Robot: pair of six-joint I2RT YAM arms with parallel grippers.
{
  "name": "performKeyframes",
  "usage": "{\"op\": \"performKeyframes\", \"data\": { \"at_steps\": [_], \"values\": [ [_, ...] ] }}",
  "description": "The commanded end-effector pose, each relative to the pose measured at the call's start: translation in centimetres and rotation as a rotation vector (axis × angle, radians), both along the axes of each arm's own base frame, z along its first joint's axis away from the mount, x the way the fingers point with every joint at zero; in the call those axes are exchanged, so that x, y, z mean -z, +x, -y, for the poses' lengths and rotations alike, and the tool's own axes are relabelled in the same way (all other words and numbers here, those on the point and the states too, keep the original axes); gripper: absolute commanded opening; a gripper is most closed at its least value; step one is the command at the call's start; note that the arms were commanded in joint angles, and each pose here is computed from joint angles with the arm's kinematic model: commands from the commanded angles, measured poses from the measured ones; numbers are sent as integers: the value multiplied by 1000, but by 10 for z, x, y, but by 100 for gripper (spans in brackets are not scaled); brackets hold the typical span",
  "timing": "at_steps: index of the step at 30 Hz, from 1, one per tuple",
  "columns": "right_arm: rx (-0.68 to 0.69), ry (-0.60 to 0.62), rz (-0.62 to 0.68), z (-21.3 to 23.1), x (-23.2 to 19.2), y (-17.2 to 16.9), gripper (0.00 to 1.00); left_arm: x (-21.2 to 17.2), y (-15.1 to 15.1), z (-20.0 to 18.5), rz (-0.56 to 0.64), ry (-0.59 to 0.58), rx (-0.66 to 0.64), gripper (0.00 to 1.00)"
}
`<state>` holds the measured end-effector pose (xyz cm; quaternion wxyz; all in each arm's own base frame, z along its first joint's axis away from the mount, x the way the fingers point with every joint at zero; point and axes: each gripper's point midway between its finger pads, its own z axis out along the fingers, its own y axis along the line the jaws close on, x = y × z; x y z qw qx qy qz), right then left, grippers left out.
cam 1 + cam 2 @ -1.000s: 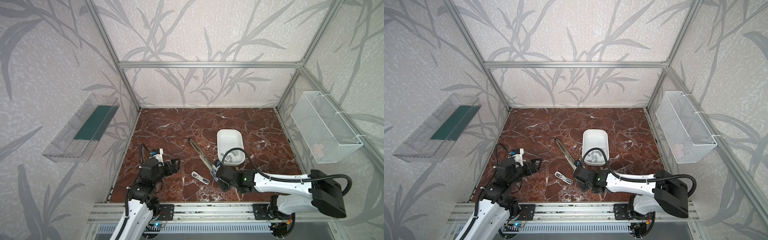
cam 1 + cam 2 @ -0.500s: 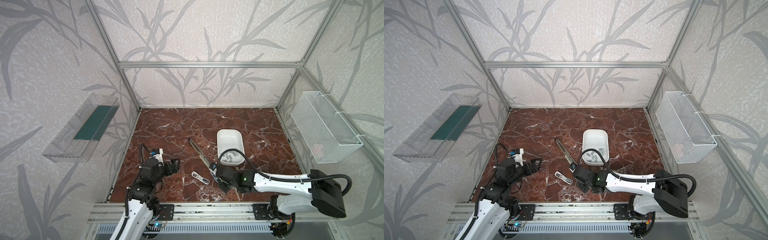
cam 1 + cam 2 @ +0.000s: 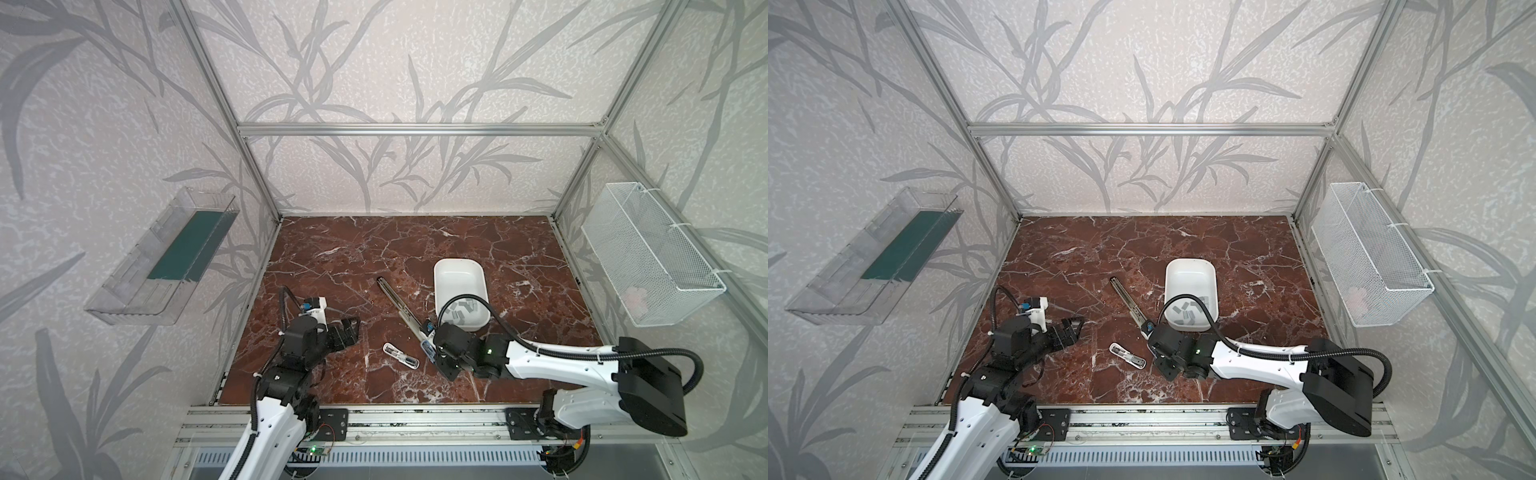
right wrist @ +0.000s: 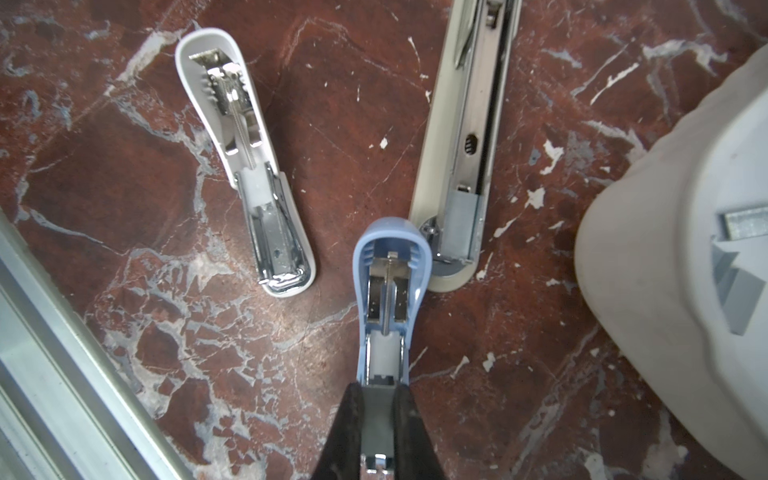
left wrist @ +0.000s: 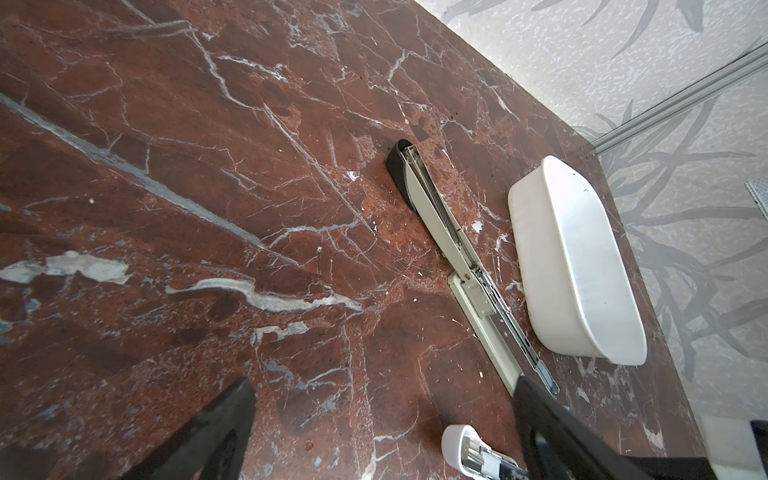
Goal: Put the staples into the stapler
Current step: 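Lower the staple strip into the light-blue stapler channel with the right gripper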
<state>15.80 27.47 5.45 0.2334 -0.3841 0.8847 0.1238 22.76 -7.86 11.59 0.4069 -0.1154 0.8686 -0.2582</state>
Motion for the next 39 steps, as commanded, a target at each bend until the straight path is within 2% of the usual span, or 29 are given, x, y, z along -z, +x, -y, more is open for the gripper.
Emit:
{"op": "performKeyframes", "data": {
  "at_steps": [1,13,34,39],
  "values": [
    [10,-17,-16,3,6,-2,3,2,1,-3,0,3,-19,97],
    [16,-61,-33,4,16,-1,3,2,1,-3,-2,2,-18,97],
    [20,-60,-50,5,19,-4,3,2,1,-3,0,3,-18,97],
    [35,-66,-67,8,22,-6,6,2,2,-3,-1,4,-19,97]
  ]
}}
